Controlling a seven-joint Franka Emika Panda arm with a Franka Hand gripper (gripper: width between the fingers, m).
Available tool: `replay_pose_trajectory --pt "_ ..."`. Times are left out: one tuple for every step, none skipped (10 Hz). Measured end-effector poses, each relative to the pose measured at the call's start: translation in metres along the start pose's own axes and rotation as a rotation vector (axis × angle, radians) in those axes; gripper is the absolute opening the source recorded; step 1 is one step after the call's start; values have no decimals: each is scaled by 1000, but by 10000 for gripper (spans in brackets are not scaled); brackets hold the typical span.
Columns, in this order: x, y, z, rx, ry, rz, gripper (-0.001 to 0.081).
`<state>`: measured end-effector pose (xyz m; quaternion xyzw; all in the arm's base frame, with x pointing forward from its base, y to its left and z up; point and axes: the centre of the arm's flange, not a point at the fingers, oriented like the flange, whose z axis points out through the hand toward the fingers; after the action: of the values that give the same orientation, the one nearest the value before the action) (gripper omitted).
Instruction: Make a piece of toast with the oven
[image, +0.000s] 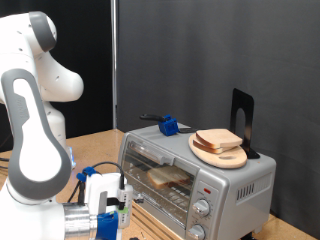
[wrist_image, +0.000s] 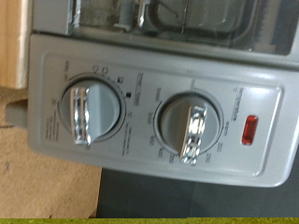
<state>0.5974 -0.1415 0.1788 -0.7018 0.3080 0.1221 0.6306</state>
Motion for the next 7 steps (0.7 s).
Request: replay_pose_trajectory --pt "1 -1 2 -2 -10 4 808" --pt "5 -2 7 -13 -23 -5 808" --pt "13 -5 14 -31 -43 1 808" --pt "24 -9 21 -49 -55 9 808" --pt "35 -12 28 -56 -60 13 808" --pt "47 -16 32 -50 -60 4 808" --pt "58 -19 36 -38 -65 -6 808"
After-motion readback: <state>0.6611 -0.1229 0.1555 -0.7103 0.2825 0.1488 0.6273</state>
